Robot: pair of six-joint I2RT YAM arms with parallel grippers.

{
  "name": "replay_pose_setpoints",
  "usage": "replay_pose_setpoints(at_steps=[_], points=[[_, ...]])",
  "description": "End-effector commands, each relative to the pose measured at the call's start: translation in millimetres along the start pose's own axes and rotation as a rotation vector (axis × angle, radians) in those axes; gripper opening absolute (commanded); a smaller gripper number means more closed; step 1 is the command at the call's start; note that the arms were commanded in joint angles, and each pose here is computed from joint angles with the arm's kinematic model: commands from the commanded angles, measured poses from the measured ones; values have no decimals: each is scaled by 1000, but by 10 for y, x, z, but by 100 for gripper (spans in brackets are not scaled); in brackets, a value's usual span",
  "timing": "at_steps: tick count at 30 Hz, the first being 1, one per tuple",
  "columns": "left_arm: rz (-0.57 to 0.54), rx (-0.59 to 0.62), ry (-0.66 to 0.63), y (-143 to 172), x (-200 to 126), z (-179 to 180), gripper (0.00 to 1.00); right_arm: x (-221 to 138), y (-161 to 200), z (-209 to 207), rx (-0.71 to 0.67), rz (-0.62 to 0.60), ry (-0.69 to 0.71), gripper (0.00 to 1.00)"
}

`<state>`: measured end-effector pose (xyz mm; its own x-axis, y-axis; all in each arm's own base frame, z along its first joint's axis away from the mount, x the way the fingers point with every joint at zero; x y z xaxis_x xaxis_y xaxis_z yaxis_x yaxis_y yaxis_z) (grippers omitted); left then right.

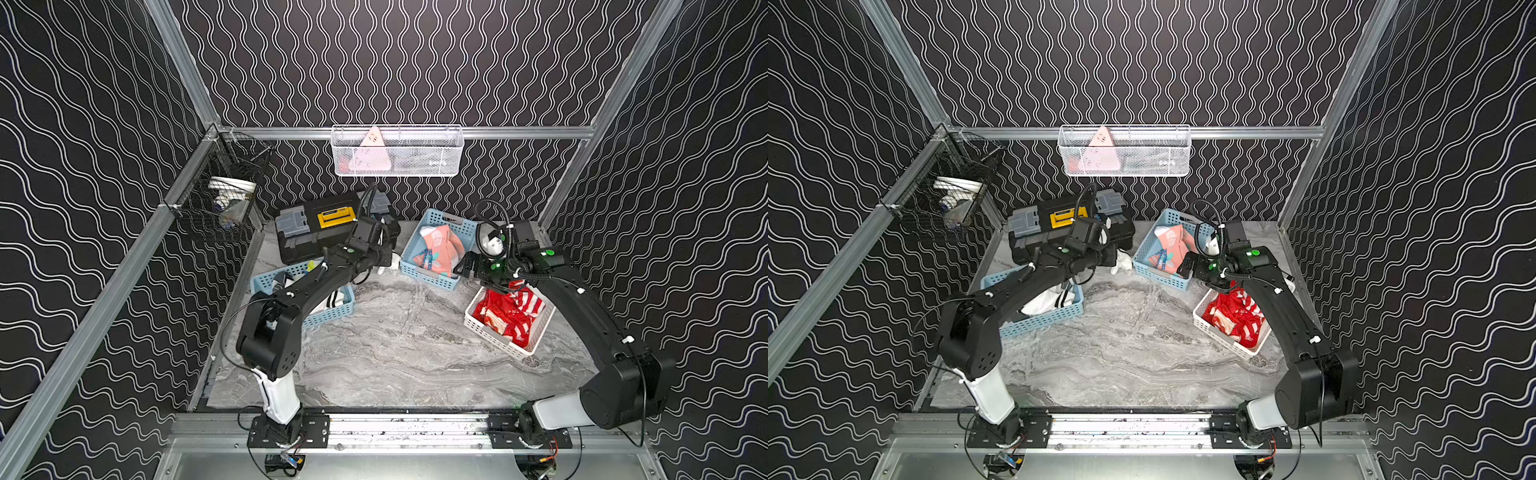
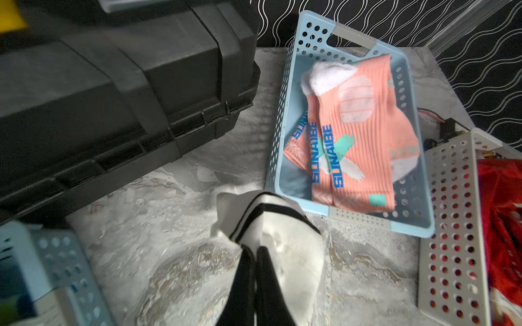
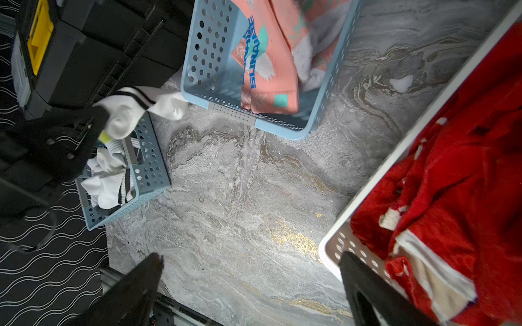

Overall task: Sort the socks into the basket by color
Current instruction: Pick up the sock at the center of the board.

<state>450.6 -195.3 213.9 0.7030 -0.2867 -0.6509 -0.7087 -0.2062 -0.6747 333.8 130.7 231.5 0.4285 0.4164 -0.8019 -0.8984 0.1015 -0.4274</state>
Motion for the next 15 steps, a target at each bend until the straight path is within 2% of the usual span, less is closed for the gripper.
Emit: replay_pose_setpoints(at_steps=[1,8,15], points=[[39,18,-47,64,-314,82,0,-13,-9,27,-12,-8,-17,100],[14,-40,-154,9,-1061,415,0,19,16,62,-12,7,-42,100],[-15,-159,-306,-19,-1678,1089,0,54,46,116,-17,23,-58,100]])
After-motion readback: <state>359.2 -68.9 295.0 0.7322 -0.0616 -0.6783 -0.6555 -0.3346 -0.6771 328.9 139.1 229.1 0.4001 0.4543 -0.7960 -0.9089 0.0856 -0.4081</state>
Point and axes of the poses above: each gripper's point midway between its finger pads, its own x axis out along the fingers, its own z axis along the line the jaws close on, y = z × x, the point moved 2 cm from there along -x, back along the fingers, and after that the axes turned 9 degrees about -x, right-handed, at the moved point
